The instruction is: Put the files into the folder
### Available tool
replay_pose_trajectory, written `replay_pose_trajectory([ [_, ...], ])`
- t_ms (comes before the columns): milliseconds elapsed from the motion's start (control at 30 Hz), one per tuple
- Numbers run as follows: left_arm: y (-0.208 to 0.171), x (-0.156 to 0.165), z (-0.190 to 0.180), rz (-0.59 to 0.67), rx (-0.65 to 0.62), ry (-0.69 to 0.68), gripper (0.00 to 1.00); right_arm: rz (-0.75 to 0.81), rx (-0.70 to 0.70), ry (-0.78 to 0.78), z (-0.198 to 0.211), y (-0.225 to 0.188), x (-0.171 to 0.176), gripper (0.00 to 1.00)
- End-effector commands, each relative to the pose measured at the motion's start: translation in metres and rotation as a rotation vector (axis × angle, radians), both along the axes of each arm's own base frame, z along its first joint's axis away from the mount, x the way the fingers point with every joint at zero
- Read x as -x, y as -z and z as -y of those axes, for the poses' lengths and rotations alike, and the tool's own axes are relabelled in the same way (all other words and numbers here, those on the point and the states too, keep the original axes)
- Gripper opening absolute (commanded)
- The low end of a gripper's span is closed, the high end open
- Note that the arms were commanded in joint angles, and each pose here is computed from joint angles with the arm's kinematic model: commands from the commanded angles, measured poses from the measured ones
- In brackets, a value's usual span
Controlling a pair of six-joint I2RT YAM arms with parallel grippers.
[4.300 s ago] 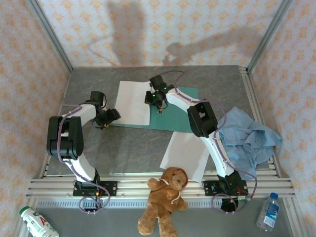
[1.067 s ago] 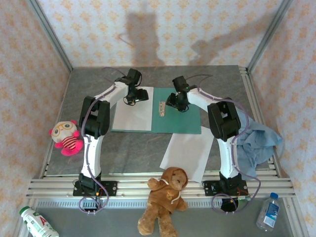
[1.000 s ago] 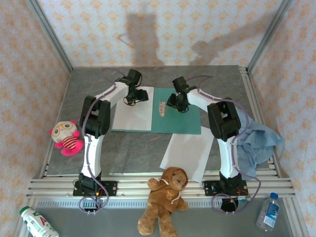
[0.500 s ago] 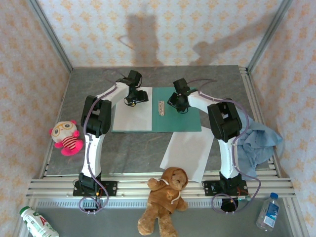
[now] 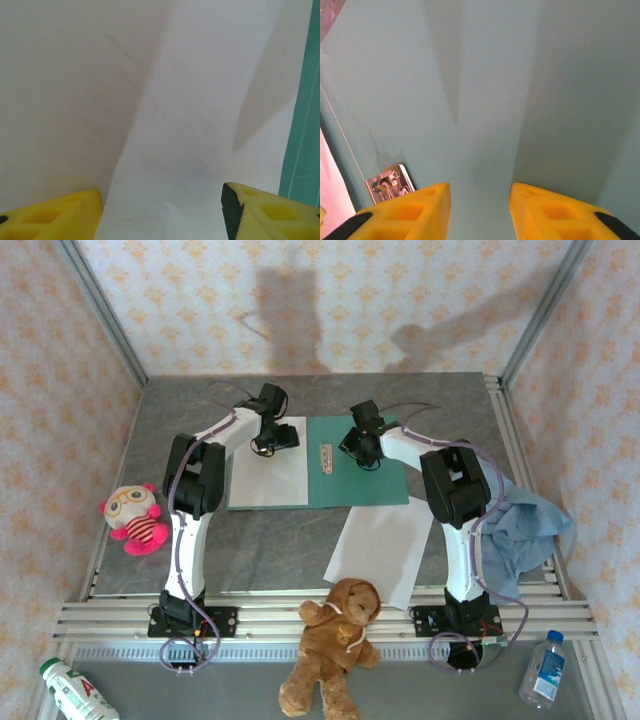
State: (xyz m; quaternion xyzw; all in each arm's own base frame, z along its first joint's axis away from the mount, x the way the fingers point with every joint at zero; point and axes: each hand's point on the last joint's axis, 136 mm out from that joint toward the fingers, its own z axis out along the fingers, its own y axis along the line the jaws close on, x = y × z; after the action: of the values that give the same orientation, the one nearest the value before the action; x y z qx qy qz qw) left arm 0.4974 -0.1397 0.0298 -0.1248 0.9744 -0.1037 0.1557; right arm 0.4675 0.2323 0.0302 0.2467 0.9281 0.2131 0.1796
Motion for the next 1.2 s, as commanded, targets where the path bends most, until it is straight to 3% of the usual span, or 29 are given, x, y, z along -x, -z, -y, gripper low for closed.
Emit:
replay_pose_trajectory([
  [0, 0.000, 0.018, -0.023, -0.055, -0.050, -0.050, 0.66, -0.129, 0.099, 0.029, 0.019, 0.043, 0.030, 0.38],
  [867, -0.004, 0.020, 0.005, -0.032, 0.050, 0.071, 0.66, -0.131, 0.093, 0.034, 0.013, 0.044, 0.028, 0.38],
  [1167, -0.050, 0.001, -0.013, 0.019, -0.022, 0.048, 0.73, -0.124, 0.082, 0.036, 0.008, 0.038, 0.026, 0.38],
])
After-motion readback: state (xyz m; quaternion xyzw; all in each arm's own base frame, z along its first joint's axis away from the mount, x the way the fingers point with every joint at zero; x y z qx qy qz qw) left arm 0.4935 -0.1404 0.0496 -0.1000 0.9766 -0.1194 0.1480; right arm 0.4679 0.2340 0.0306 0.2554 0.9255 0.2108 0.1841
